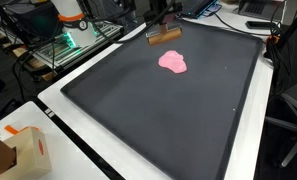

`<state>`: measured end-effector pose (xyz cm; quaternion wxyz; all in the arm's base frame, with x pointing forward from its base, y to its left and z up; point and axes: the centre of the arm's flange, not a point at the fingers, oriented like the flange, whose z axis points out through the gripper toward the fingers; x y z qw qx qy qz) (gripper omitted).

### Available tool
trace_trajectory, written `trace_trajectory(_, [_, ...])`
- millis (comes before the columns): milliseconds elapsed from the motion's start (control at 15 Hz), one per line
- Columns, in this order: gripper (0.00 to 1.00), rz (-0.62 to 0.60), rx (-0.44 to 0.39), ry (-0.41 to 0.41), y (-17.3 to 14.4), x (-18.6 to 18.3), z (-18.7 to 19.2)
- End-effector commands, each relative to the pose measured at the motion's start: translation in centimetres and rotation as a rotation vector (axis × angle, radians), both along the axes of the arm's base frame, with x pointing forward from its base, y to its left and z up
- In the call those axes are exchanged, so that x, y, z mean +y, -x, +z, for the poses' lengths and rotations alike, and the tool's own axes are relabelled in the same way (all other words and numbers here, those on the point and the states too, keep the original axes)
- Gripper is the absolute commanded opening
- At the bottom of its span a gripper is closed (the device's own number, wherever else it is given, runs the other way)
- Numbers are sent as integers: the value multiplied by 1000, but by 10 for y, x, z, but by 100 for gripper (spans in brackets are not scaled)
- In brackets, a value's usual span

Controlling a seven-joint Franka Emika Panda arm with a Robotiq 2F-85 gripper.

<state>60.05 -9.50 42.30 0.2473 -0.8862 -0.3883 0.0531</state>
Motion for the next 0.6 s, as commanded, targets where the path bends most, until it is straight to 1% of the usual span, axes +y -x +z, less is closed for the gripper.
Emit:
trace_trajectory(0, [23,-150,48,-122,-21,-42,-7])
trace_trajectory(267, [23,-313,64,-199,-25,-77,-29])
trace_trajectory(533, [23,-392,95,-220,-25,-93,-52])
